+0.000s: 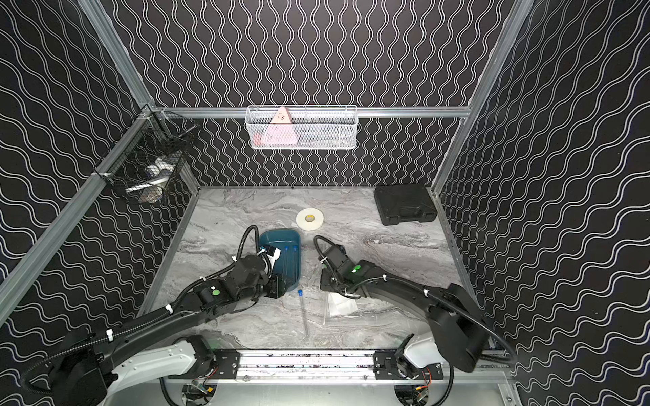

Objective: Wipe the exteriors of test tubes
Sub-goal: Pick up the test tube at the center of the board.

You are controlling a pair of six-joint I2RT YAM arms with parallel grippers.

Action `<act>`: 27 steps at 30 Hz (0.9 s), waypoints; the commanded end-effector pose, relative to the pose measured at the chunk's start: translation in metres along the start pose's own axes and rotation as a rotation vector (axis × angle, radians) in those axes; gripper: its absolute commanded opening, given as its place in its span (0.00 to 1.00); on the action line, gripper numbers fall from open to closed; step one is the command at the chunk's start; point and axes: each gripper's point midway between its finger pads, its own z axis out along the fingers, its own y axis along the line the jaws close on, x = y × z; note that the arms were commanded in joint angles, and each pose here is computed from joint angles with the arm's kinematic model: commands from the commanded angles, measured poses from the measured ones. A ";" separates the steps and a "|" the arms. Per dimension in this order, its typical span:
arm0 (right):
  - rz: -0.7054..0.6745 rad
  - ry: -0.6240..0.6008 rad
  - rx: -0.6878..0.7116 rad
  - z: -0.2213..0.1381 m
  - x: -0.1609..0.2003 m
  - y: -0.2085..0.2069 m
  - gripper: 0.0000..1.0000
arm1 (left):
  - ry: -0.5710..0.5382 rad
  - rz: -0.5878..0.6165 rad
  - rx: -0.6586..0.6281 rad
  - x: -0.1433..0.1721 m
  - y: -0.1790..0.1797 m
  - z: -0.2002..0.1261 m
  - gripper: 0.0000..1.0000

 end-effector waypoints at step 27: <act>0.079 -0.176 -0.330 -0.065 -0.102 0.051 0.19 | -0.041 0.079 0.379 -0.018 -0.100 0.020 0.54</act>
